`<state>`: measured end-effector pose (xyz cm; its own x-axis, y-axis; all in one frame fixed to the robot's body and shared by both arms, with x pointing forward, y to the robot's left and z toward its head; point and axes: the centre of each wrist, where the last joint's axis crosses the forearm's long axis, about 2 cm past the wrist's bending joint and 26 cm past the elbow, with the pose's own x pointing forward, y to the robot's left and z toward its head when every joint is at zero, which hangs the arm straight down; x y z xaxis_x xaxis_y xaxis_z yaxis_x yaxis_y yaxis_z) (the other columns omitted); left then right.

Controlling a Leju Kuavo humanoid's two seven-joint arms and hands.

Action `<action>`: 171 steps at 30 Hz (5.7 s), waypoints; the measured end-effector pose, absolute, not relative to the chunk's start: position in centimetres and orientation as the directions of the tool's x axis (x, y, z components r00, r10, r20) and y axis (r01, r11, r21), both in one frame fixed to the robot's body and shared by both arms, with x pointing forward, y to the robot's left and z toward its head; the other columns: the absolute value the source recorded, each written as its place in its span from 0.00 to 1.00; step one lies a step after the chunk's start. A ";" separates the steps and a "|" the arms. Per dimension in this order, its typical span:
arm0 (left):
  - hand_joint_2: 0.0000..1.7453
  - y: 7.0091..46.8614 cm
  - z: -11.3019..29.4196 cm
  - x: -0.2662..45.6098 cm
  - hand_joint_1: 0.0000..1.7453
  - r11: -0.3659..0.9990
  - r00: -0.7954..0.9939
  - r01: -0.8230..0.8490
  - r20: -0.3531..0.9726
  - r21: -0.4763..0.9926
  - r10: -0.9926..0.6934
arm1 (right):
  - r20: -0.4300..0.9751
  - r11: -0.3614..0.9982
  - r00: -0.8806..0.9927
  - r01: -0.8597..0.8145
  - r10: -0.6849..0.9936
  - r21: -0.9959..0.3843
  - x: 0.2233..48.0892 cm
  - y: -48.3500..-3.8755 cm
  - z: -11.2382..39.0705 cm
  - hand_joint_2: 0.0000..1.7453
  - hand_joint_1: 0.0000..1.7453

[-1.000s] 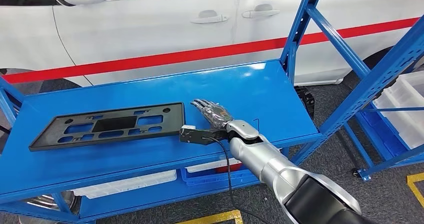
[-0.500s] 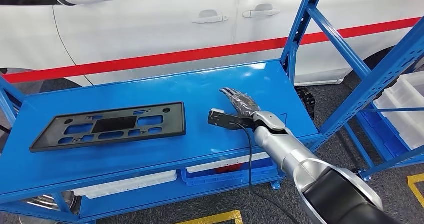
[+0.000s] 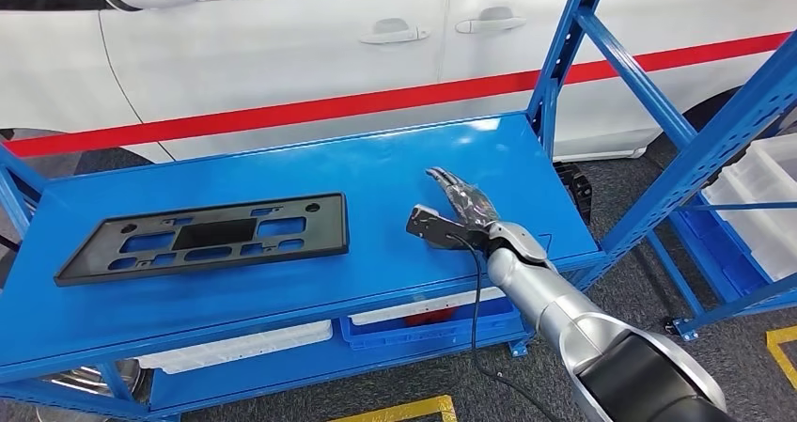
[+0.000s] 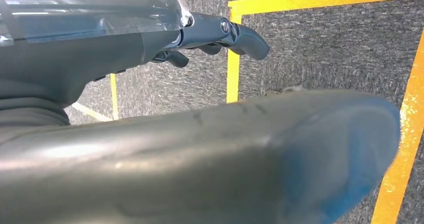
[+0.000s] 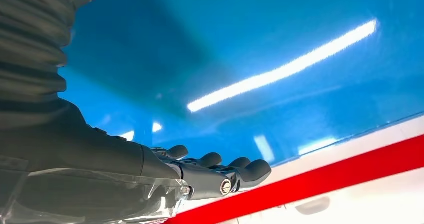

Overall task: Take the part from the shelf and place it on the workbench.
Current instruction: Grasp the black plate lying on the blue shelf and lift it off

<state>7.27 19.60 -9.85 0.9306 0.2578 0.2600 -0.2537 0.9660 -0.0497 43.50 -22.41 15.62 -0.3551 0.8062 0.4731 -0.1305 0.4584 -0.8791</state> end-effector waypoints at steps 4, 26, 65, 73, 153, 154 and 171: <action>0.00 19.6 -9.8 7.3 0.00 0.967 0.931 -0.248 0.264 -0.051 0.253 | 0.482 0.463 -0.362 -0.145 0.798 -0.874 43.2 -22.0 15.4 1.00 0.00; 0.00 19.5 -9.6 8.7 0.00 0.975 0.938 -0.220 0.264 -0.044 0.223 | 0.443 0.385 -0.506 -0.222 0.740 -0.896 42.0 -11.3 18.4 1.00 0.00; 0.00 19.6 -9.4 9.6 0.00 0.979 0.941 -0.203 0.269 -0.034 0.205 | 0.489 0.330 -0.574 -0.365 0.656 -0.871 38.7 -3.7 19.2 1.00 0.00; 0.00 19.6 -9.4 9.6 0.00 0.979 0.941 -0.202 0.271 -0.031 0.203 | 0.509 0.329 -0.577 -0.393 0.639 -0.859 37.9 -2.3 19.6 1.00 0.00; 0.00 19.5 -9.3 9.7 0.00 0.986 0.944 -0.163 0.286 -0.022 0.162 | 0.734 0.516 -0.589 -0.536 0.337 -0.668 39.8 -1.5 25.8 0.00 0.00; 0.00 19.5 -9.3 9.7 0.00 0.986 0.944 -0.163 0.286 -0.020 0.162 | 0.738 0.504 -0.581 -0.549 0.344 -0.667 39.6 -1.4 25.5 0.00 0.00; 0.00 19.5 -9.4 9.6 0.00 0.987 0.947 -0.157 0.280 -0.017 0.155 | 0.717 0.395 -0.525 -0.602 0.458 -0.694 37.9 -1.4 20.7 1.00 0.00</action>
